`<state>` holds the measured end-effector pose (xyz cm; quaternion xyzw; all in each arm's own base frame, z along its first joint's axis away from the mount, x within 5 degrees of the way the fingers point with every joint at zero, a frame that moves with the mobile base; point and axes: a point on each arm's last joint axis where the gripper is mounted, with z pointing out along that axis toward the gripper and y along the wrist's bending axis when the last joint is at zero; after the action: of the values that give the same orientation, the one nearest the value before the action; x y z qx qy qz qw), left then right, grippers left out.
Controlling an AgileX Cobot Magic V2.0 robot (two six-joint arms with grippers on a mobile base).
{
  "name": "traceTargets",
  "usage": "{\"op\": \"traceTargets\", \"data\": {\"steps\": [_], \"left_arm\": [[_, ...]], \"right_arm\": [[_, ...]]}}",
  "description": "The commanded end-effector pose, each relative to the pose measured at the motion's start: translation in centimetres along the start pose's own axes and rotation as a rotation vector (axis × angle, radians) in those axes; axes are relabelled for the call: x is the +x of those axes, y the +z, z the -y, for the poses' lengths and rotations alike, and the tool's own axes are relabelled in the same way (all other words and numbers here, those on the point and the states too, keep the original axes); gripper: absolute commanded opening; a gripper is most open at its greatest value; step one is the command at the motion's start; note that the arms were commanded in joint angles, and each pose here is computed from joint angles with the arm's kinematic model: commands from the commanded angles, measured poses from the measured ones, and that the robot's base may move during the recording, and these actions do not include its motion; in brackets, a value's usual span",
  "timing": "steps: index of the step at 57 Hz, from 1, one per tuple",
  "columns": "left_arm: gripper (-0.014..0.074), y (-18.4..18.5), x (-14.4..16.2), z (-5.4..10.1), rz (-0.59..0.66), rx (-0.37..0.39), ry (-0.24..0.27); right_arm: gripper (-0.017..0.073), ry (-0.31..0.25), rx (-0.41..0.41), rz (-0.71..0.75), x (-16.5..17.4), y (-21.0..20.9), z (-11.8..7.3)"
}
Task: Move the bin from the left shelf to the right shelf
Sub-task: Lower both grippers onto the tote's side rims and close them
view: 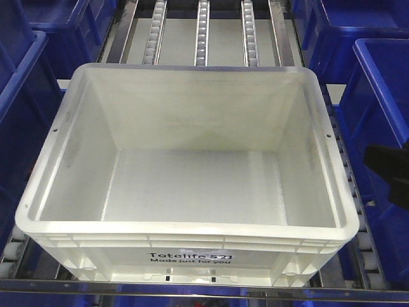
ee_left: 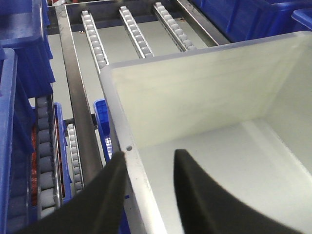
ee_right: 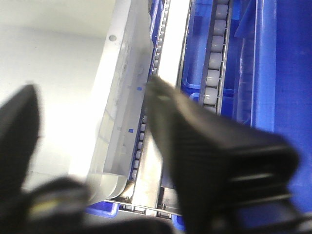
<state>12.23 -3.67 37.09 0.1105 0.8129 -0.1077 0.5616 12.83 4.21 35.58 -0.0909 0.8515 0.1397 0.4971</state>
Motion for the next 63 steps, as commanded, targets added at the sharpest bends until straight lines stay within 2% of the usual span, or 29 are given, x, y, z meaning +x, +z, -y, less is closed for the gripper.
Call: {"op": "traceTargets", "data": {"steps": [1, 5, 9, 19, 36, 41, 45, 49, 63], "left_arm": [[0.0349, -0.4, -1.6, 0.1, 0.102, 0.005, -0.015], [0.0389, -0.4, -1.6, 0.1, 0.106, 0.005, -0.019], [0.0405, -0.4, -1.7, 0.1, 0.11, 0.005, -0.041], [0.0405, 1.7, -1.7, -0.1, 0.06, 0.0, -0.075], [0.0405, 5.2, -3.3, -0.5, -0.022, -0.018, -0.05], [0.0405, 6.2, -3.8, -0.6, -0.041, -0.019, -0.053], [0.0405, 7.0, -3.9, -0.7, -0.061, -0.02, -0.078], [0.0405, 8.1, -3.9, -0.8, -0.089, -0.022, -0.095], [0.0405, 11.0, -3.0, -1.1, -0.184, -0.035, -0.094]], "right_arm": [[0.0617, -0.014, 0.01, 0.1, -1.6, -0.5, 0.0], [0.0699, -0.015, 0.012, 0.1, -1.6, -0.5, 0.0], [0.0717, -0.009, 0.011, 0.1, -1.6, -0.5, 0.0], [0.0706, 0.0, 0.015, 0.066, -1.8, 0.7, 0.2], [0.0683, 0.011, 0.012, 0.021, -5.5, 3.1, 0.1], [0.0676, 0.013, 0.013, -0.008, -6.2, 4.2, 0.2], [0.0673, 0.015, 0.015, -0.022, -6.6, 5.0, 0.3], [0.0671, 0.016, 0.017, -0.032, -6.8, 5.7, 0.4], [0.0659, 0.026, 0.023, -0.104, -6.4, 8.1, 0.7]]}}
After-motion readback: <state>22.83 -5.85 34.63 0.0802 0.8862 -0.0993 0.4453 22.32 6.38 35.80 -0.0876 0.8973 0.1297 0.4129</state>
